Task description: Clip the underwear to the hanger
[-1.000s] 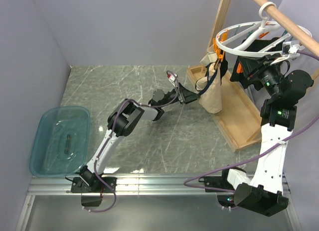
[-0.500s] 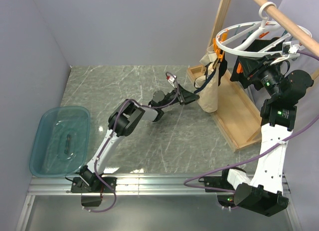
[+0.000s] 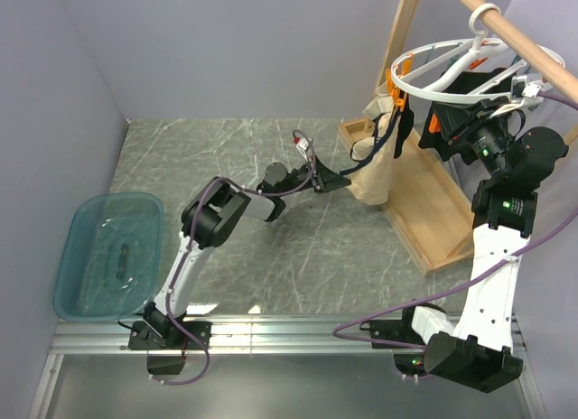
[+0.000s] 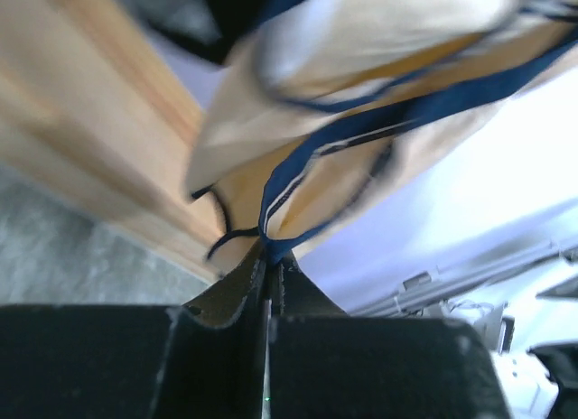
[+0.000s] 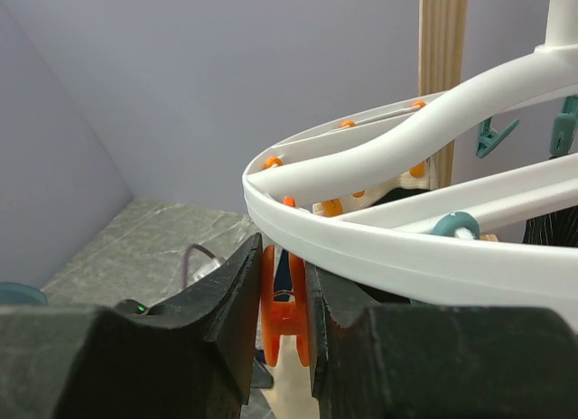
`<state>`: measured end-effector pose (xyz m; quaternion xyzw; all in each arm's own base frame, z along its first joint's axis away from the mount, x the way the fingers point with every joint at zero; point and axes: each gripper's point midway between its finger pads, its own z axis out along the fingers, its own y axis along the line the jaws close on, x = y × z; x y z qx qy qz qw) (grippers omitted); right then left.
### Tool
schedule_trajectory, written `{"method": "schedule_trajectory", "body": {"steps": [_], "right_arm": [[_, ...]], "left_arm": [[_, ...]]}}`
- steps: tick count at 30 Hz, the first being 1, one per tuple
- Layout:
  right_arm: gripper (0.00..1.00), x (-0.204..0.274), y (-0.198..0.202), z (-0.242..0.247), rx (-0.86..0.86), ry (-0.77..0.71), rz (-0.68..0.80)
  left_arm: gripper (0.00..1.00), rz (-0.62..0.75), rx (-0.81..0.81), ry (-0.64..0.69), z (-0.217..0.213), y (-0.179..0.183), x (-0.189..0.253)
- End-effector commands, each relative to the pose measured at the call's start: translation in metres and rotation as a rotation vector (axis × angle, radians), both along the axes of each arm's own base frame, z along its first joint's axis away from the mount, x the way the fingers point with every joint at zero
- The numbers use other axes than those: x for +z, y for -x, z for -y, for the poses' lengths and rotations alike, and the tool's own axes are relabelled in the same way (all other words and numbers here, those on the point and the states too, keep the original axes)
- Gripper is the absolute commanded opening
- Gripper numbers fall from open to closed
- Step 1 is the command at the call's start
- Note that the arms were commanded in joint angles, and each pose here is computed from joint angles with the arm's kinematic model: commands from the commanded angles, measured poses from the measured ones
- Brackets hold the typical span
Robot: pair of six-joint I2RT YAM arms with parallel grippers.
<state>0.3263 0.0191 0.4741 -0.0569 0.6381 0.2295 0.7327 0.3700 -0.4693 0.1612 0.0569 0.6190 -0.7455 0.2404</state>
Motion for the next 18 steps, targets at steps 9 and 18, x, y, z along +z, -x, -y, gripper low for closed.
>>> {"method": "schedule_trajectory", "body": {"steps": [9,18], "right_arm": [[0.0,0.004,0.011,-0.007,0.026,0.032,0.035],[0.0,0.005,0.009,-0.007,0.022,0.02,0.041]], "left_arm": [[0.01,0.738,0.007,0.235,-0.034,0.055,0.165],[0.0,0.792,0.075,-0.136,-0.012,0.041,0.151]]}}
